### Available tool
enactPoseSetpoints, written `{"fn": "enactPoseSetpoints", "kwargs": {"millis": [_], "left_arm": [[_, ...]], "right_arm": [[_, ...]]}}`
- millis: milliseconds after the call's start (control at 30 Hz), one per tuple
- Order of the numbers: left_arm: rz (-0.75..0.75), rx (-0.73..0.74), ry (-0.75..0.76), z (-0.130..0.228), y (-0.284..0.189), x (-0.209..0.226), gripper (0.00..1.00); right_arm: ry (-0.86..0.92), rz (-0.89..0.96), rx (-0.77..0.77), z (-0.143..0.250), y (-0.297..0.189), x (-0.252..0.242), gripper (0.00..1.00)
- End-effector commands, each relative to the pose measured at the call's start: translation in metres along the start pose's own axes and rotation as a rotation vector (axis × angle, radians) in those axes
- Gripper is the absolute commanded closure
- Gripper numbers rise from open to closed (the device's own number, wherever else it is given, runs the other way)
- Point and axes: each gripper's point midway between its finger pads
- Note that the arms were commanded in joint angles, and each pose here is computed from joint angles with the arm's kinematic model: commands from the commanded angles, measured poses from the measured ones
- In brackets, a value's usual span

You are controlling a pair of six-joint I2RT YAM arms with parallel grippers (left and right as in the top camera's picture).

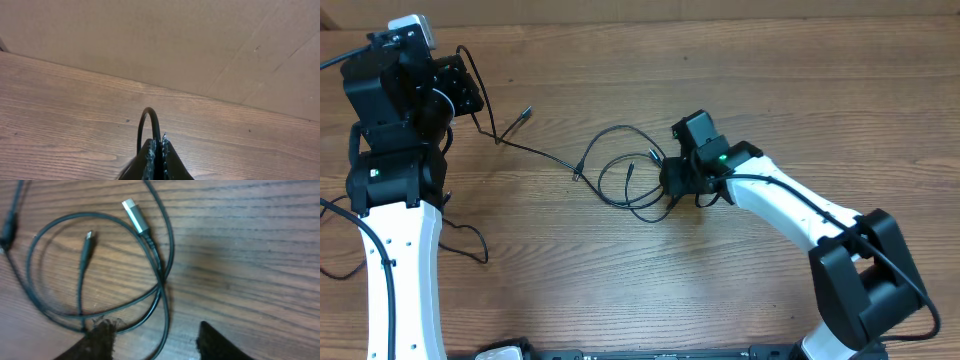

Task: Untangle cables
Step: 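Pull the right gripper right, stretching the cable straight across the table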

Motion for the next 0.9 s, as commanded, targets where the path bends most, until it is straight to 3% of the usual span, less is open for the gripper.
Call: {"fn": "enactPoseSetpoints", "kwargs": {"millis": [0, 633, 733, 833, 867], "left_arm": [[0.006, 0.001, -0.013, -0.002, 0.0, 0.0, 0.96], [-0.004, 0.012, -0.014, 0.001, 0.0, 0.002, 0.95], [-0.004, 0.012, -0.014, 0.001, 0.0, 0.002, 0.96], [-0.004, 0.012, -0.014, 0.001, 0.0, 0.002, 0.95], [-0.005, 0.012, -0.014, 0.001, 0.0, 0.002, 0.96]], "right_arm": [[-0.088, 0.108, -0.01, 0.005, 0.013, -0.016, 0.53], [-0.233, 0.114, 0.085, 0.046, 0.044, -0.016, 0.67], [-0.235, 0.137, 0.115, 0.055, 0.055, -0.023, 0.75], [-0.232, 0.227, 0.132, 0.06, 0.064, -0.042, 0.95], [-0.217, 0.277, 0.129, 0.06, 0.065, -0.052, 0.96]]}}
Point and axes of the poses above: each gripper's point midway between its finger pads, its own y axis out along the fingers, its own x axis along the line the jaws close on, z = x × y, and after that the axes turned 2 degrees about y, right-handed
